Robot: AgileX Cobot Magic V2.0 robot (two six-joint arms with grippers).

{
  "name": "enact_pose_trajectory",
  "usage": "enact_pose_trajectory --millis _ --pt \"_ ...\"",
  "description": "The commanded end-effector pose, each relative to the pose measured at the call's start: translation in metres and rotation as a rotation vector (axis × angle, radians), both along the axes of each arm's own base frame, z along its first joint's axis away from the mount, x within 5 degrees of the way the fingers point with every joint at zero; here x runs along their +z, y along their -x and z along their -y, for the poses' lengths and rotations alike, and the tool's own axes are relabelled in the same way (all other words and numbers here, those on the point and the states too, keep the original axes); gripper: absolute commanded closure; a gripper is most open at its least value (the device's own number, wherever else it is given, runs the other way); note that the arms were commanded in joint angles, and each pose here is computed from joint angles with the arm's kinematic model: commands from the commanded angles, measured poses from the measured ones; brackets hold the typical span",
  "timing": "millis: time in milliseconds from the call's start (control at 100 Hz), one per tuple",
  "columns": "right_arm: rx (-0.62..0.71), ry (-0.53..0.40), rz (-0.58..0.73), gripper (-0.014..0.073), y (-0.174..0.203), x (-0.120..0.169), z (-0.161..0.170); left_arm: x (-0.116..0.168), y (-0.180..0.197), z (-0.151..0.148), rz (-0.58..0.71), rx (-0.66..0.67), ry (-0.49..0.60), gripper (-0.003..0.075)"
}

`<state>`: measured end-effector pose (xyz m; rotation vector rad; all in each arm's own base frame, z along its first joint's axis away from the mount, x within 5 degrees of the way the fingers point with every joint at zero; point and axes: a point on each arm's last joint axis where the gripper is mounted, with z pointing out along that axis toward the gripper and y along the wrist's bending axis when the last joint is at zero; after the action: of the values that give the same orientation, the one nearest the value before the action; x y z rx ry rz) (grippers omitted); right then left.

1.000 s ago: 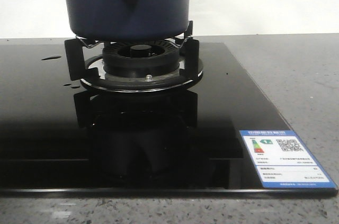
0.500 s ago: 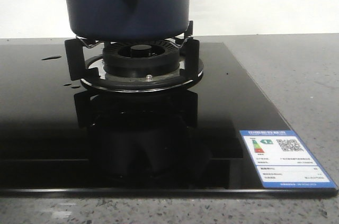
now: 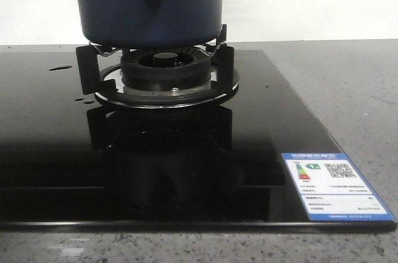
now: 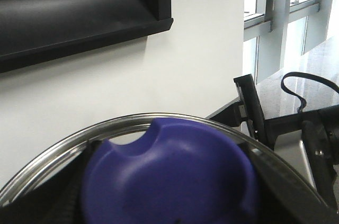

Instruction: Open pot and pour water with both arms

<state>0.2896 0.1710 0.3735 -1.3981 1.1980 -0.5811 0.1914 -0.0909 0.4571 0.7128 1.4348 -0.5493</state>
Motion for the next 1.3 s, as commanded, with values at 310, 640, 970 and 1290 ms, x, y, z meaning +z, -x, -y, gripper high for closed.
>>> enact_pose_trajectory --millis 310,640,970,1290 --pt "0.108 0.092 0.217 0.0383 0.0098 0.0319 -0.0019 0.0188 0.0084 -0.0034 0.036 0.015 0.096 0.0404" --pt "0.171 0.368 0.383 0.0383 0.0105 0.0333 -0.0034 0.0186 0.0086 -0.0031 0.035 0.012 0.095 0.0404" --pt "0.2 0.569 0.491 0.0383 0.0104 0.0336 -0.0032 0.0186 0.0087 -0.003 0.035 0.01 0.095 0.0404" --pt "0.156 0.795 0.597 0.0383 0.0072 0.0365 0.0023 0.0186 0.0087 -0.003 0.035 0.01 0.095 0.0404"
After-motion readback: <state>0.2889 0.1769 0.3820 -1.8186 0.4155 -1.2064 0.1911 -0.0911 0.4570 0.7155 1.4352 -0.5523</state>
